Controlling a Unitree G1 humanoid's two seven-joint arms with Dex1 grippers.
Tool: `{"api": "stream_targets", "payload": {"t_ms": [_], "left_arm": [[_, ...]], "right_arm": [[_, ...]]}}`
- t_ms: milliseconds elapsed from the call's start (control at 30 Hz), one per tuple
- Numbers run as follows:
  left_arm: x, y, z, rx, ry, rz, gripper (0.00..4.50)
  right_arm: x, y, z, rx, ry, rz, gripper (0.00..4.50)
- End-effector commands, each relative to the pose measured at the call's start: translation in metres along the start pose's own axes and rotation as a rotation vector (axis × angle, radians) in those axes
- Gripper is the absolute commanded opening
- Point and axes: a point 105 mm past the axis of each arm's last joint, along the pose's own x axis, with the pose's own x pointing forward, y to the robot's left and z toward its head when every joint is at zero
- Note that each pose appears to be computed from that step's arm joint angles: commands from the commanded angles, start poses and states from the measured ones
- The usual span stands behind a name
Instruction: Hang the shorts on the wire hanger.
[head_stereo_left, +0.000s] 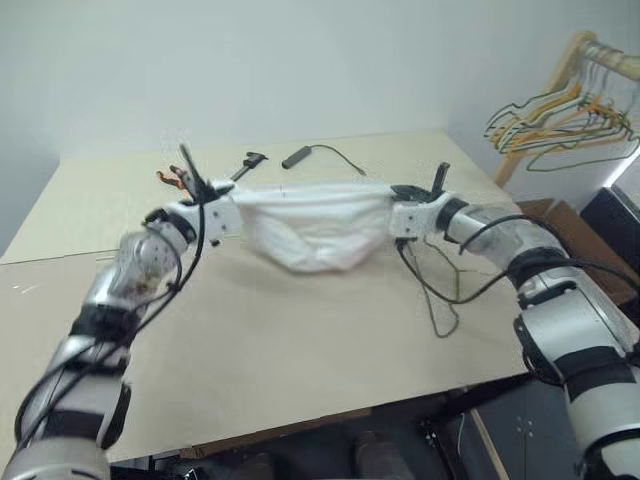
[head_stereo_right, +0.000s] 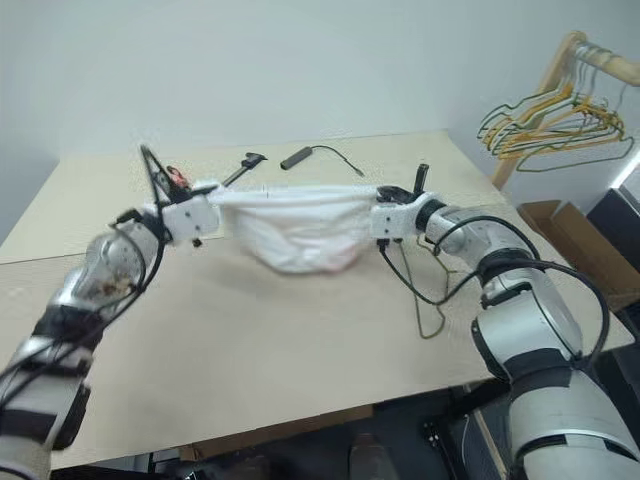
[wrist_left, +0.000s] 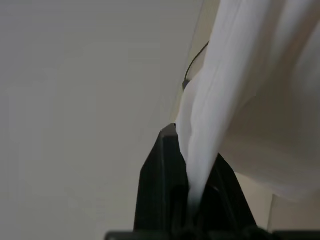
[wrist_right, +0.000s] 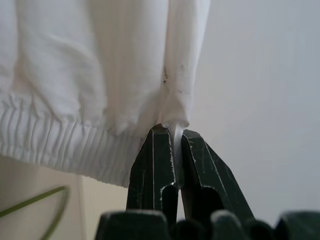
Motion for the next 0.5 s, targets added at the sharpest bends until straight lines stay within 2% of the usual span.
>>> {"api": "stream_targets", "payload": {"t_ms": [33,133,233,367,500], "left_arm": [[-0.036,0.0,0.008,-0.034,0.048,-0.06,0.03],[-0.065,-0.03,0.011,-0.061,0.101,-0.188,0.03],[-0.08,-0.038,0.005,-0.092,0.169,-0.225,0.03],[-0.064,-0.012,-0.013,-0.034,0.23,-0.146,0.03],[-0.035,0.039,-0.022,0.053,0.256,0.064,0.03]], "right_arm": [[-0.021,0.03,0.009,0.003,-0.103,0.105,0.0],[-0.032,0.047,0.02,0.018,-0.167,0.138,0.0],[-0.031,0.047,0.018,0.025,-0.138,0.121,0.0],[-0.011,0.011,0.008,0.024,-0.049,-0.018,0.0],[0.007,-0.035,0.009,0.033,0.005,-0.234,0.0]]}}
